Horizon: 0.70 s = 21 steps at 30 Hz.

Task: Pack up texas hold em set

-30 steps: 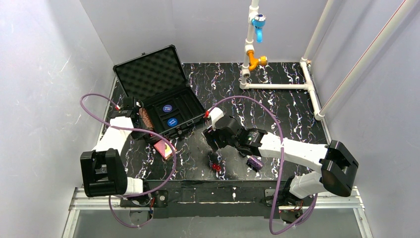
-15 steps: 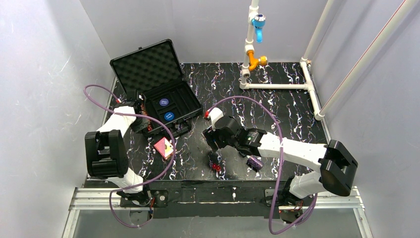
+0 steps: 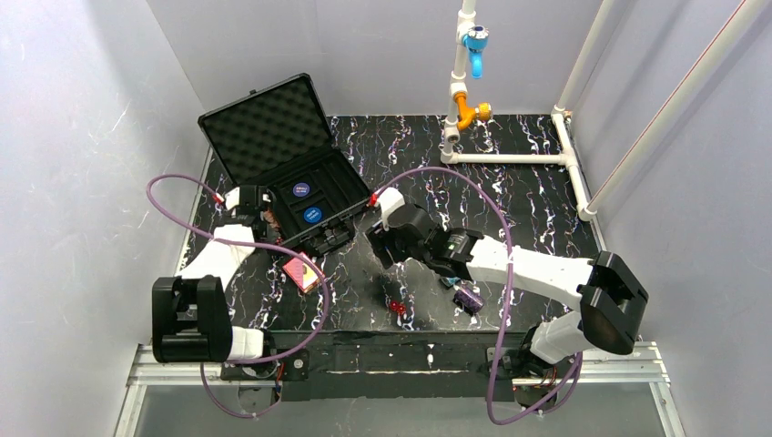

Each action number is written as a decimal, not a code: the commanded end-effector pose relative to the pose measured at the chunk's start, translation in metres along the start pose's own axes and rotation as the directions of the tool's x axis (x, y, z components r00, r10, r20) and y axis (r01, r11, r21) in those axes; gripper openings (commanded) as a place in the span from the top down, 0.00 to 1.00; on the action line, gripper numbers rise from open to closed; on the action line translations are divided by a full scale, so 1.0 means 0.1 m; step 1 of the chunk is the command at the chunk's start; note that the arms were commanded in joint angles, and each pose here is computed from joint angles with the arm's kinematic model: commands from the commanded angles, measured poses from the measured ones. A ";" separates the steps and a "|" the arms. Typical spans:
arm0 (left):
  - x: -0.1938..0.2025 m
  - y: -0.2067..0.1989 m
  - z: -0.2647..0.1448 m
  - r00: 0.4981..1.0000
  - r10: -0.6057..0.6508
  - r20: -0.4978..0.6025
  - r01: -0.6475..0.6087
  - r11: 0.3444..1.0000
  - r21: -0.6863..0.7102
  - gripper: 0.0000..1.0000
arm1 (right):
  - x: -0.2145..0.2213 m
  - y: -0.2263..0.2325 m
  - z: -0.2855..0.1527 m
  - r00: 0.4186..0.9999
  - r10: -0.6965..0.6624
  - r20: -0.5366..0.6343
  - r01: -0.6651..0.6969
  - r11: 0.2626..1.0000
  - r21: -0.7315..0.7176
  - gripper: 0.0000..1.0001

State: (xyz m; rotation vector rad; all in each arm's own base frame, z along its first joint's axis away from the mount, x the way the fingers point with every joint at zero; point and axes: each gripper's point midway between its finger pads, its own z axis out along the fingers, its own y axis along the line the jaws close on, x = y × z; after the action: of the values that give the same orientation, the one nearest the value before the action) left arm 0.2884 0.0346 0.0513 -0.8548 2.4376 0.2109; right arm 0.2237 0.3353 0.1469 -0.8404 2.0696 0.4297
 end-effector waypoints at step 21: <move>1.11 0.26 -0.36 0.983 -0.021 -0.181 0.002 0.994 -0.107 1.00 | -0.53 -0.12 -0.07 0.986 0.050 0.161 -0.059 0.997 0.056 0.53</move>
State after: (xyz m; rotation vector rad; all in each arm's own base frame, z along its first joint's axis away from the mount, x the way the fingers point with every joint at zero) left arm 0.2518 -0.0053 0.0500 -0.9525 2.3812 0.1766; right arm 0.2407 0.3420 0.1587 -0.7853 2.0431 0.4036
